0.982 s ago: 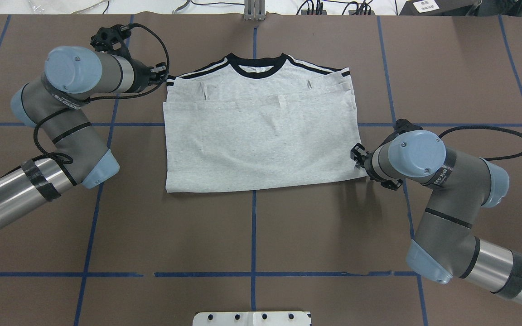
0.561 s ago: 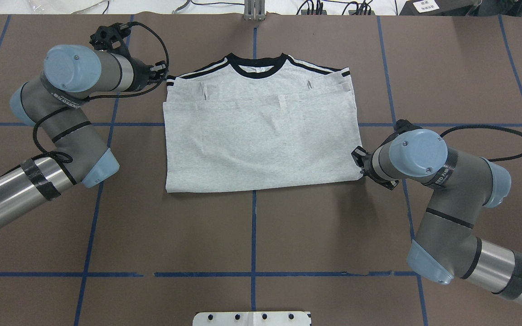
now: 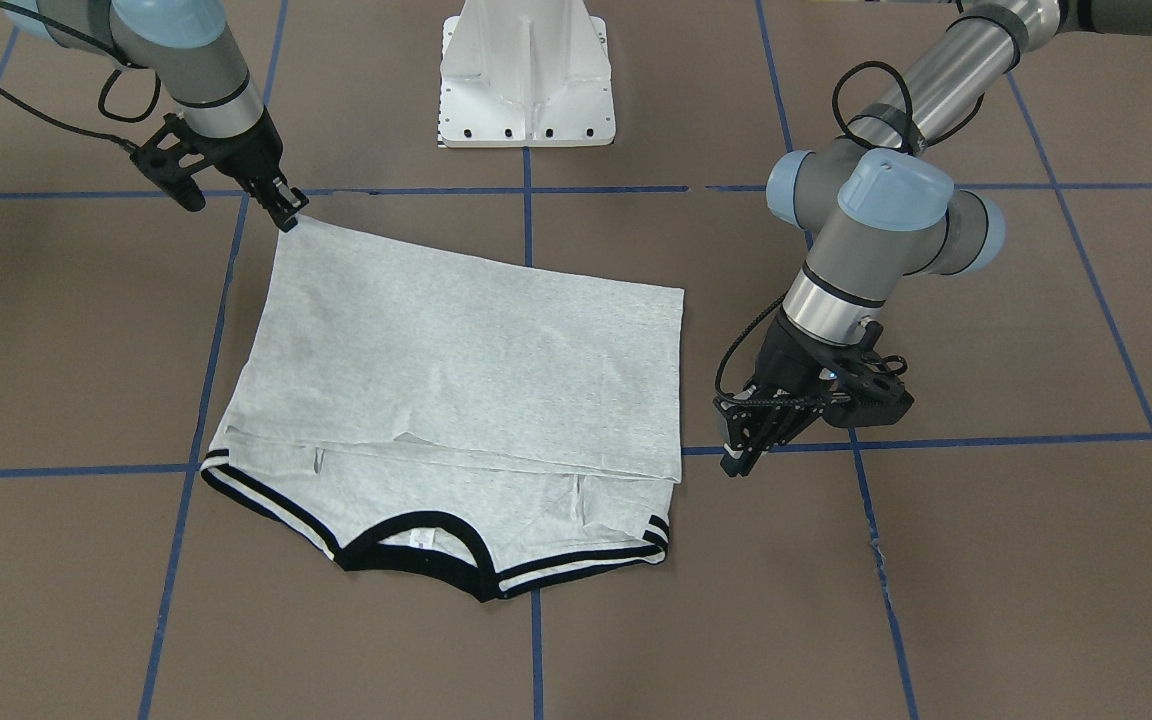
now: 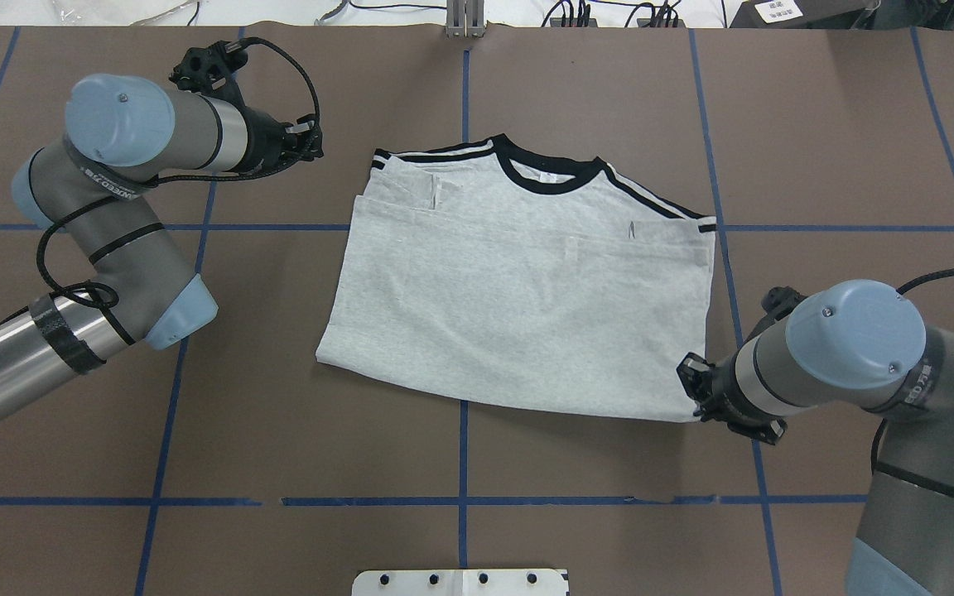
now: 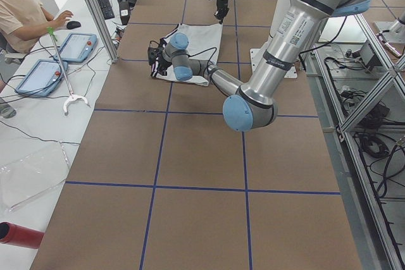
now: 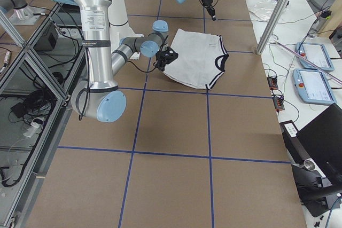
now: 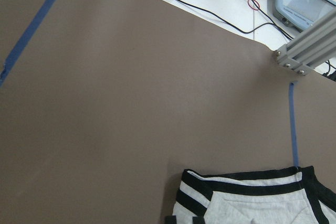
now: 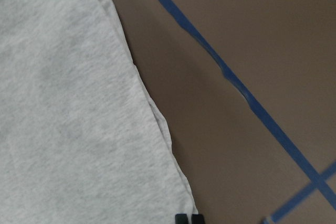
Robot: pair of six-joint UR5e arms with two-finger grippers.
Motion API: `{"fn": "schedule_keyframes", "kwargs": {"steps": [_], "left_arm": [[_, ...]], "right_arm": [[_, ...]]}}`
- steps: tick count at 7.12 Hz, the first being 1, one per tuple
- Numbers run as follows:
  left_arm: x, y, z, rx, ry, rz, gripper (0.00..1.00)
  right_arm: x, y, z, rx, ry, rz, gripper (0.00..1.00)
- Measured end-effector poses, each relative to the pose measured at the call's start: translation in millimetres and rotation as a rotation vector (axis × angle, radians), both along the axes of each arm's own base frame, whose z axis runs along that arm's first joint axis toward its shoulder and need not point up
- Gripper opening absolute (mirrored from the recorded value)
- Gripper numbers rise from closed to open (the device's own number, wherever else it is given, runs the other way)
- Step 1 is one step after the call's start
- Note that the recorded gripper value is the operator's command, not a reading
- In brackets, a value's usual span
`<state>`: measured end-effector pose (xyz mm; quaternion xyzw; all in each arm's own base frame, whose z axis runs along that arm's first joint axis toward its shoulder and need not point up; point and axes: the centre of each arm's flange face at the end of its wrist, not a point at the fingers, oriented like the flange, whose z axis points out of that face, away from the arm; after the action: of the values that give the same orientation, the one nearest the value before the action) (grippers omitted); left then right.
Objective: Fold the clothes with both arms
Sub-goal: 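Drag the folded shirt toward the robot with the right gripper while the left arm withdraws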
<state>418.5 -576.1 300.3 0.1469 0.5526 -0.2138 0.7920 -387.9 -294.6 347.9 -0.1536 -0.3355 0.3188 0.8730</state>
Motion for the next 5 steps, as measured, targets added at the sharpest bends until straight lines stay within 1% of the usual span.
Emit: {"fn": "schedule_keyframes", "kwargs": {"steps": [1,2,3,4,5], "left_arm": [[-0.8,11.1,-11.6,-0.031,0.049,0.032,0.23],[0.9,27.4,-29.4,-0.062,0.107,0.077,0.25],[3.4,46.4,-45.6,-0.081,0.152,0.124,0.3],[2.2,60.5,-54.2,-0.093,0.179,0.16,0.36],[1.0,72.9,-59.6,-0.097,0.196,0.19,0.39]], "right_arm": [[-3.5,24.8,-4.6,-0.048,0.017,-0.07,0.0],[-9.7,50.3,-8.3,-0.082,0.031,-0.138,0.0],[-13.0,77.3,-14.1,-0.104,0.046,-0.204,0.0],[-13.2,101.4,-20.2,-0.118,0.065,-0.258,0.0],[-13.5,121.8,-25.3,-0.125,0.08,-0.303,0.14]]}}
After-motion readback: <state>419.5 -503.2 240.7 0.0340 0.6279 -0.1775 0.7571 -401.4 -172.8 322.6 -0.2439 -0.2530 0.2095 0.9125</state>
